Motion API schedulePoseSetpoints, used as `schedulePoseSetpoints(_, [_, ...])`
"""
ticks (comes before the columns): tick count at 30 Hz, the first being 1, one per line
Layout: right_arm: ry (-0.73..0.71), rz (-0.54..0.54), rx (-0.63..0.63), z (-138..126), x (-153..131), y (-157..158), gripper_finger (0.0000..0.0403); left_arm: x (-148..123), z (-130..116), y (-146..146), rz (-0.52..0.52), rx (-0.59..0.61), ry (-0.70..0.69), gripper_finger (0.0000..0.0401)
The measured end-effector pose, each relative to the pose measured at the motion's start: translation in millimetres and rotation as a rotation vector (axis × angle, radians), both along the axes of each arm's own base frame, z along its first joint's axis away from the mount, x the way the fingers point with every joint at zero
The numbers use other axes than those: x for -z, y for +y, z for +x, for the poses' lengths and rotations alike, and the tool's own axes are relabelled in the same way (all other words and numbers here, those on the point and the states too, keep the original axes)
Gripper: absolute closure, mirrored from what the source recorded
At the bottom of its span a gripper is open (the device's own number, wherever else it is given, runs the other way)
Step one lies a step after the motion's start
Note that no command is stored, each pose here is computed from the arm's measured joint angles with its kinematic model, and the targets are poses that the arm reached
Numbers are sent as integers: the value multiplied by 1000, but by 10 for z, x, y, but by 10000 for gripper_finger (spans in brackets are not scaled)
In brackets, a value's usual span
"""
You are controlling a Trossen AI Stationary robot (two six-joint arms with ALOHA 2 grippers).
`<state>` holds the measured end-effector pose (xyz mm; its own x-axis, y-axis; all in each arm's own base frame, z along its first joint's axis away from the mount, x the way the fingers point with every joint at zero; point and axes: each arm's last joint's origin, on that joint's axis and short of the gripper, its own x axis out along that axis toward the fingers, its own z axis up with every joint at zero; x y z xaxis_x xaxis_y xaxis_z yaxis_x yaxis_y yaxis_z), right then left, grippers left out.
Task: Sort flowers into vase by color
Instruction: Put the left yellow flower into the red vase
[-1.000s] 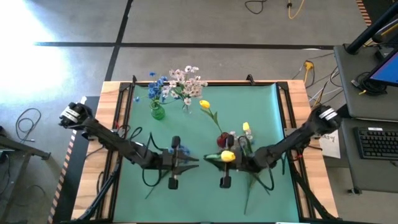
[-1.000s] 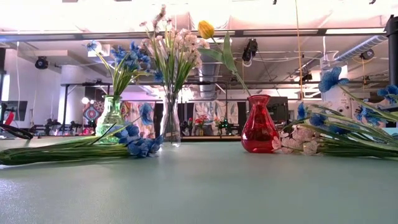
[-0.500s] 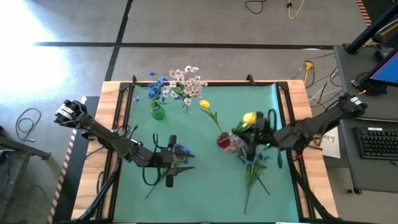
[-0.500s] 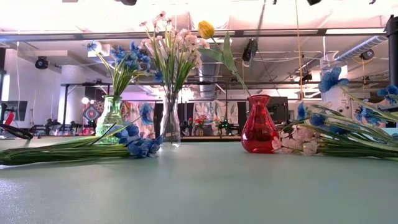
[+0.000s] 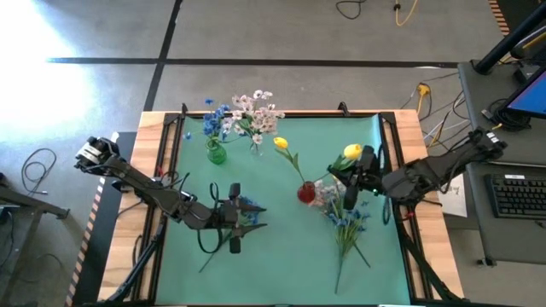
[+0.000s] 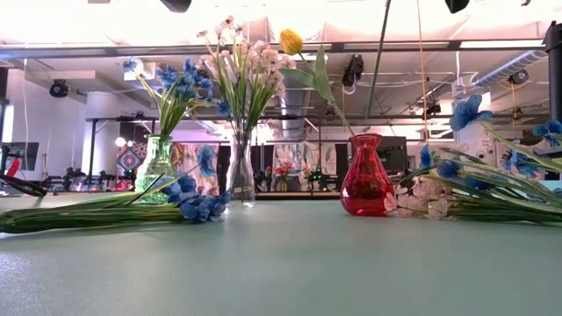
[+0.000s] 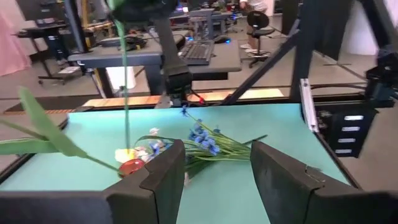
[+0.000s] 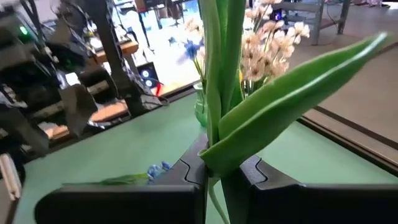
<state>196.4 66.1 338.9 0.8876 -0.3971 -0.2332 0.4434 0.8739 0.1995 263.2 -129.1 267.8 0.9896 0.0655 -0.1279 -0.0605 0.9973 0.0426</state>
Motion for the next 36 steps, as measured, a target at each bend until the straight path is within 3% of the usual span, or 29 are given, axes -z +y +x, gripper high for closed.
schedulePoseSetpoints(14, [97, -2, 64, 313, 278, 33, 381, 51, -10, 22, 1, -63, 43, 233])
schedulePoseSetpoints(25, [114, 24, 89, 392, 375, 63, 377, 196, -63, 56, -83, -122, 174, 233])
schedulePoseSetpoints(36, [126, 18, 90, 407, 401, 70, 294, 498, -249, 142, -271, -252, 476, 233])
